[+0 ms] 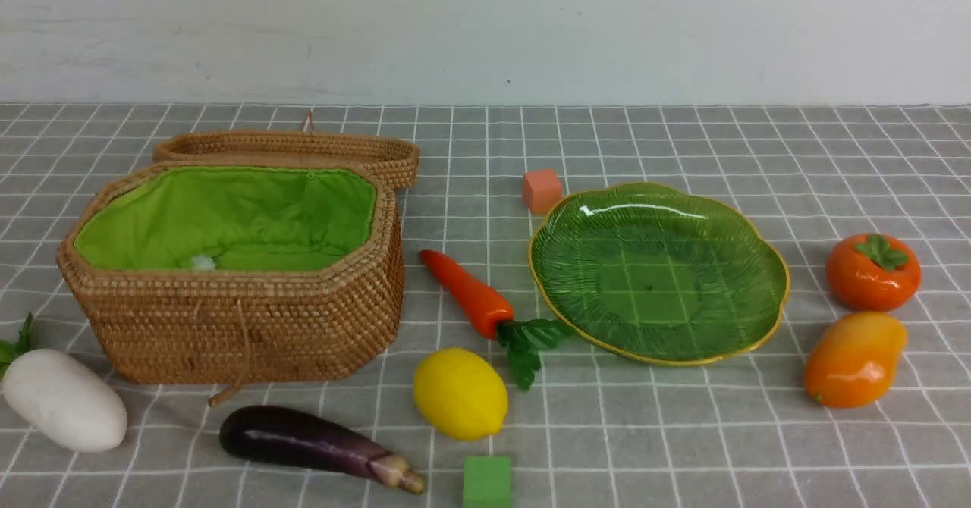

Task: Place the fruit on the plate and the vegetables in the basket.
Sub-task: Take a daikon with your left arm and place it on the basket on the left.

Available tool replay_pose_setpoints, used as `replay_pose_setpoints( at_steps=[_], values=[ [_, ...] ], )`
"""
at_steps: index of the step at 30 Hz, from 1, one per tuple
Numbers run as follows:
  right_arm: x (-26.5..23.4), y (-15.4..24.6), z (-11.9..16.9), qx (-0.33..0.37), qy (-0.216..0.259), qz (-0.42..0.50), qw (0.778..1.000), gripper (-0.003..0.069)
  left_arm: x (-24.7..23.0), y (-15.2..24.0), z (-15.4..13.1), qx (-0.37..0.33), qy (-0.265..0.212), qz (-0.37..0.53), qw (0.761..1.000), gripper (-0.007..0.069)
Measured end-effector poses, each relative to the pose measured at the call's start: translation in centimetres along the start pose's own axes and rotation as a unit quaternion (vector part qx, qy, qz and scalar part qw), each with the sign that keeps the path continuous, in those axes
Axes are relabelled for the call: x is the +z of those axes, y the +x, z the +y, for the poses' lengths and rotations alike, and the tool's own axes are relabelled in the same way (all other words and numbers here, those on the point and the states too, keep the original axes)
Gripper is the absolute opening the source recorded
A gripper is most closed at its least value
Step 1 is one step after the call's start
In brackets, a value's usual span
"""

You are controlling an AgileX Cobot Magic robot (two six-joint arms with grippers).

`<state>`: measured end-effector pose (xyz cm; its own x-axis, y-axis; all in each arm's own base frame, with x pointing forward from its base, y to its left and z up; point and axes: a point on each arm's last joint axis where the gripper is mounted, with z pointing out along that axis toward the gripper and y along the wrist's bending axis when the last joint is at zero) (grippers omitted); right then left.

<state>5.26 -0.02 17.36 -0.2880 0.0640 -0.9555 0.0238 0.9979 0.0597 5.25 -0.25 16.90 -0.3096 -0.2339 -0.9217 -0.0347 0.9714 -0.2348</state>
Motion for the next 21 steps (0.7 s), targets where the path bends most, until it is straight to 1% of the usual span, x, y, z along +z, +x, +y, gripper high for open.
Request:
replay_pose_setpoints(
  at_steps=[19, 21],
  values=[
    [0.0, 0.0, 0.0, 0.0, 0.0, 0.0, 1.0, 0.024, 0.0, 0.0, 0.0, 0.0, 0.0, 0.0, 1.0, 0.0239],
    [0.0, 0.0, 0.0, 0.0, 0.0, 0.0, 1.0, 0.024, 0.0, -0.02, 0.05, 0.008, -0.003, -0.001, 1.0, 0.0239]
  ],
)
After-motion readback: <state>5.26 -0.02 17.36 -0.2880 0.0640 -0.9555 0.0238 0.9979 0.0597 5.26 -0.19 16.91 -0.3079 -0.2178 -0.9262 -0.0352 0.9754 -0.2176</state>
